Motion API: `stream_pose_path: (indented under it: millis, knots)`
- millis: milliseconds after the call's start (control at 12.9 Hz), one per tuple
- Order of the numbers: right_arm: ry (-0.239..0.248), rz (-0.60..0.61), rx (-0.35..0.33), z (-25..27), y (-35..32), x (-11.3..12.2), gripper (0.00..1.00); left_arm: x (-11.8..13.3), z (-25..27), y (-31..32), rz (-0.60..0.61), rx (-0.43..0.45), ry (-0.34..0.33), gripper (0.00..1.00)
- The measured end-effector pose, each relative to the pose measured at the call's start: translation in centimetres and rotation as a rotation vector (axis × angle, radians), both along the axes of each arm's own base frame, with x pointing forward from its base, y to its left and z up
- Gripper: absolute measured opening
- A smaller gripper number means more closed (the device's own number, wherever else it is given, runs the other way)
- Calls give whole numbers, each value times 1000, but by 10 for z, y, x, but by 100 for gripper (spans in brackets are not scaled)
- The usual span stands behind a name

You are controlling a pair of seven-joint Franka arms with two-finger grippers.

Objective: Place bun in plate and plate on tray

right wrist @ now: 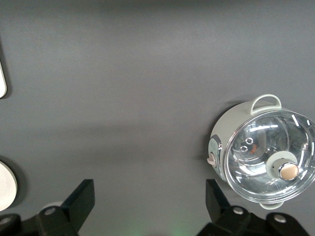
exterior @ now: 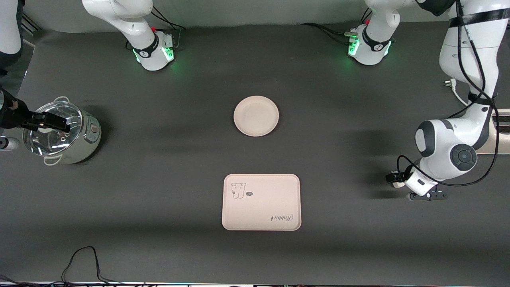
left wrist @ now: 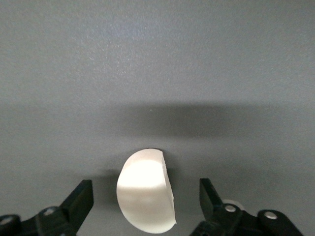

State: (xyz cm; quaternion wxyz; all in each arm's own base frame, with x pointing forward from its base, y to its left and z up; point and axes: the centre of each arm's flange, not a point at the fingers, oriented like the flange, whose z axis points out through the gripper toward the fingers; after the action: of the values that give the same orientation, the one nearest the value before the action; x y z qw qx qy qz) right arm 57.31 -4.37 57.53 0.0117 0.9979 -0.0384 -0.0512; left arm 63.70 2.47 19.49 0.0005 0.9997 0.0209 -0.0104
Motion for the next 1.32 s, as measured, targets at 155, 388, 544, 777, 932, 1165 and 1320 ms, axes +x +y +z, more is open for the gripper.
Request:
stream_pose_path:
  millis: [155, 388, 544, 777, 932, 1165, 1320]
  knots:
    - [0, 0, 0, 0, 0, 0, 100, -1, -4, 0, 5, 0, 7, 63]
    - [1, 0, 0, 0, 0, 0, 100, -1, -5, -1, 2, -1, 9, 28]
    - [1, 0, 0, 0, 0, 0, 100, 2, 6, -10, -23, -6, 6, 17]
    - [1, 0, 0, -1, 0, 0, 100, 7, 85, -63, -91, -26, 31, 12]
    - [2, 0, 0, -1, 0, 0, 100, -7, 160, -125, -112, -32, 63, 8]
    - [2, 0, 0, -1, 0, 0, 100, -51, 229, -240, -80, -94, 63, 8]
    - [2, -1, 0, -1, 0, 0, 100, -88, 241, -317, -14, -108, 79, 8]
